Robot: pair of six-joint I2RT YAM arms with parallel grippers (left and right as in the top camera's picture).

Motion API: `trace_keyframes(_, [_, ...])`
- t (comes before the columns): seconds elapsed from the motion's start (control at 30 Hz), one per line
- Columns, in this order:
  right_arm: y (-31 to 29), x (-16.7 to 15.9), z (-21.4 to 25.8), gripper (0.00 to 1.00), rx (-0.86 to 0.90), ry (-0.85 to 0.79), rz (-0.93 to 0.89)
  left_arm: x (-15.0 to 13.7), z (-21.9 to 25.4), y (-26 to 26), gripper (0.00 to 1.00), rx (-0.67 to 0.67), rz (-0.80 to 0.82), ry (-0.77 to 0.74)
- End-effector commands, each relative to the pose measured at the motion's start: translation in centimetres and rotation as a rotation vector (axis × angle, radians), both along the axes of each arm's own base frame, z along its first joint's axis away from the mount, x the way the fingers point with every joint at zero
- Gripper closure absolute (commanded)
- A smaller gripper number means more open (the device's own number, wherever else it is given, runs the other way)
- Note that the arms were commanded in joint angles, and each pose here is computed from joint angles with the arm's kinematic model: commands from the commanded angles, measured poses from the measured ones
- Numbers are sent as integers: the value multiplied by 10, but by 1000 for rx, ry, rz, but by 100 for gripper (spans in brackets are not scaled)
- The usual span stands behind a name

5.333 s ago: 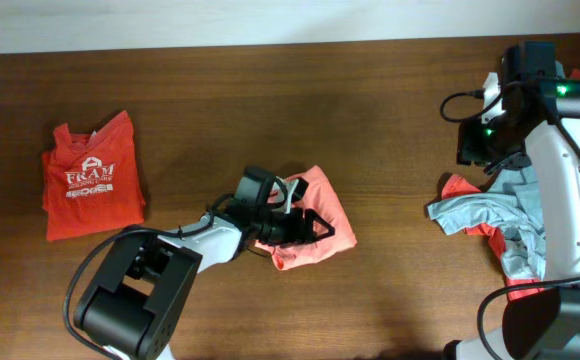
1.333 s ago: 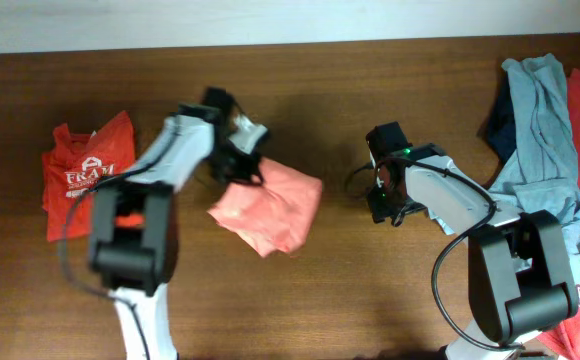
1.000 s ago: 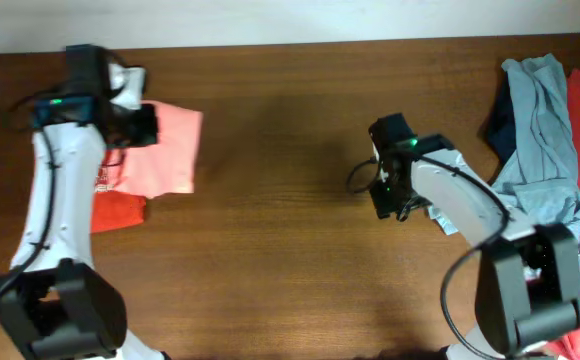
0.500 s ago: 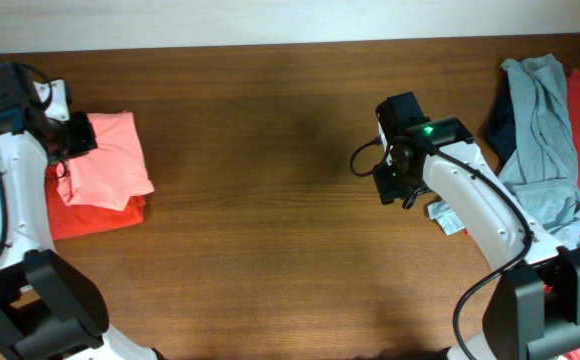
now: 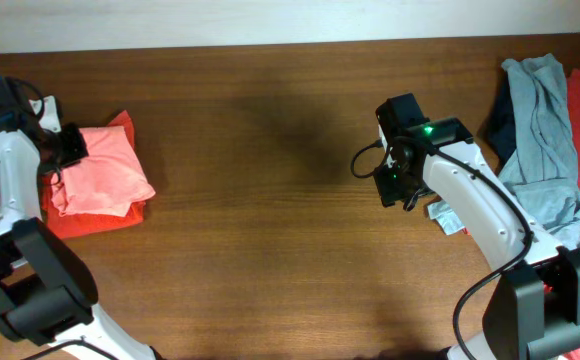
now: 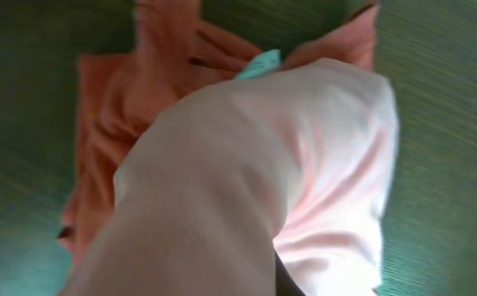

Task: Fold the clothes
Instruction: 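Carry the bundle with the left gripper onto the red shirt pile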

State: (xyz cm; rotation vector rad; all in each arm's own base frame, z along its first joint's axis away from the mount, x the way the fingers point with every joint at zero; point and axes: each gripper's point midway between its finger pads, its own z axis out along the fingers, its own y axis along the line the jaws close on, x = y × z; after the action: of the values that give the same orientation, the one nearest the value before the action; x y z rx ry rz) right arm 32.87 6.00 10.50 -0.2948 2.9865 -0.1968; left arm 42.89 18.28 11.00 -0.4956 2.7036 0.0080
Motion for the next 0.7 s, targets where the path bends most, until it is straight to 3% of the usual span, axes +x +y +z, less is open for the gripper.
trace_keyframes(0.0, [-2, 3, 8, 42, -12, -28, -5, -6, -3, 20, 99, 38, 32, 11])
trace_keyframes(0.03, [-2, 3, 8, 41, -12, -28, -5, -6, -3, 23, 96, 40, 39, 7])
trace_keyframes(0.07, [-2, 3, 9, 41, -11, -28, -6, -6, -2, 26, 76, 42, 45, 2])
trace_keyframes(0.1, [-2, 3, 8, 41, -11, -27, -7, -6, -3, 29, 44, 46, 50, 0])
trace_keyframes(0.17, [-2, 2, 8, 41, -11, -26, -8, -14, -3, 44, 1, 80, 92, 21])
trace_keyframes(0.3, [-2, 1, 8, 41, -13, -19, -8, -25, 2, 56, 1, -5, 224, 5])
trace_keyframes(0.47, [-2, 1, 8, 41, -13, -20, -8, -5, 42, 24, 1, -196, 48, -163])
trace_keyframes(0.67, [-2, 1, 8, 41, -11, -19, -8, 1, 94, 10, 1, -198, -30, -302])
